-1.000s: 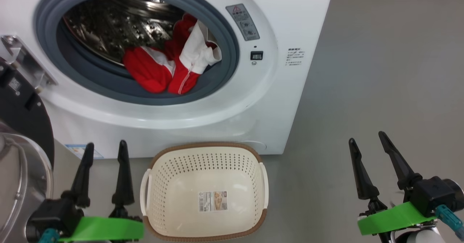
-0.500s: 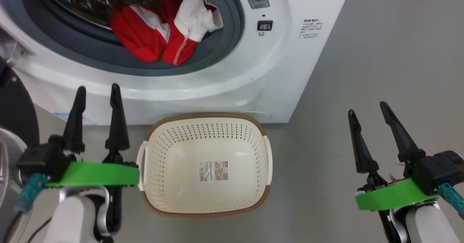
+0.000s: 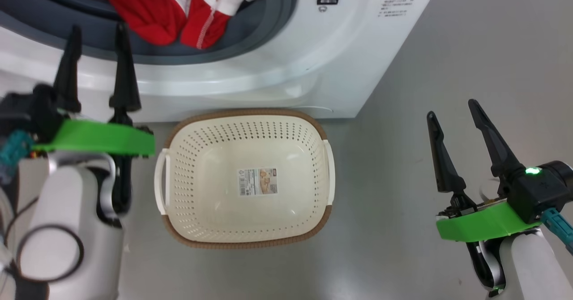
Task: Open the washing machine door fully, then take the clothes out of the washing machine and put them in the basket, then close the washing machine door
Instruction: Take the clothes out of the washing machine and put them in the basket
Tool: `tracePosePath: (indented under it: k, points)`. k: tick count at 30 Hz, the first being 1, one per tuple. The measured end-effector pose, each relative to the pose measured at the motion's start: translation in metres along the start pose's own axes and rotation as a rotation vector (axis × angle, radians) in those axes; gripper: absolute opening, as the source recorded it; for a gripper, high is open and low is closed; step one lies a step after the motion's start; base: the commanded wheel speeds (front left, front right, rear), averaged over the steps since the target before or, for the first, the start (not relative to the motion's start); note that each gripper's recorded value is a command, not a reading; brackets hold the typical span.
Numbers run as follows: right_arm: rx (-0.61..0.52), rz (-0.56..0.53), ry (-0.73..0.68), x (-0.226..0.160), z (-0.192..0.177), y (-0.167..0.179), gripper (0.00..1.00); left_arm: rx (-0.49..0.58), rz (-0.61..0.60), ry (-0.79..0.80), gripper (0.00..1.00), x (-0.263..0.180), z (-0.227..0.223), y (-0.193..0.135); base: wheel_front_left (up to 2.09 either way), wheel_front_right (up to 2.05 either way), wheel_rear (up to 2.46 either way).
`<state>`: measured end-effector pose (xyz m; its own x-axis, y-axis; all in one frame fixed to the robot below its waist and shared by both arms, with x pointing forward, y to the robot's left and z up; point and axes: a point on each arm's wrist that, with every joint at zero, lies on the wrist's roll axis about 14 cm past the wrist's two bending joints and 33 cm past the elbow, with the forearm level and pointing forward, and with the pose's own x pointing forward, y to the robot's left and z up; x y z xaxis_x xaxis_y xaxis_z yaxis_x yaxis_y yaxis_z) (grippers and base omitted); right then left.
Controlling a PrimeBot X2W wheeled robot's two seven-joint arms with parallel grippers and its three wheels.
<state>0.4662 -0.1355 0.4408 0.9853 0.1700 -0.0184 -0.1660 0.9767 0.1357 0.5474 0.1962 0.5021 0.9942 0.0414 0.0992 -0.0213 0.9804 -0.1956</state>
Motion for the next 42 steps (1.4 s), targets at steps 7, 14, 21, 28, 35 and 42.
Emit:
tracePosePath:
  k: [7, 14, 21, 28, 35, 42]
  points:
    - [-0.011, -0.013, 0.023, 0.003, -0.011, -0.007, 1.0, 0.018, -0.002, 0.044, 1.0, 0.034, -0.018, -0.003, 0.0, 0.0, 0.0]
    - [-0.027, -0.028, 0.033, 0.006, -0.016, -0.015, 1.0, 0.023, -0.007, 0.104, 1.0, 0.064, -0.036, -0.006, 0.0, 0.0, 0.0]
    - [-0.044, -0.03, 0.044, 0.009, -0.021, -0.019, 1.0, 0.085, 0.01, 0.263, 1.0, 0.084, -0.071, -0.002, 0.0, 0.0, 0.0]
    - [-0.084, -0.022, 0.056, 0.01, -0.024, -0.02, 1.0, 0.146, -0.005, 0.43, 1.0, 0.09, -0.1, -0.003, 0.0, 0.0, 0.0]
    - [-0.093, -0.04, 0.053, 0.01, -0.023, -0.028, 1.0, 0.235, 0.017, 0.609, 1.0, 0.085, -0.132, 0.011, 0.0, 0.0, 0.0]
    - [-0.093, -0.057, 0.066, 0.007, -0.027, -0.035, 1.0, 0.32, 0.011, 0.704, 1.0, 0.087, -0.147, 0.018, 0.0, 0.0, 0.0]
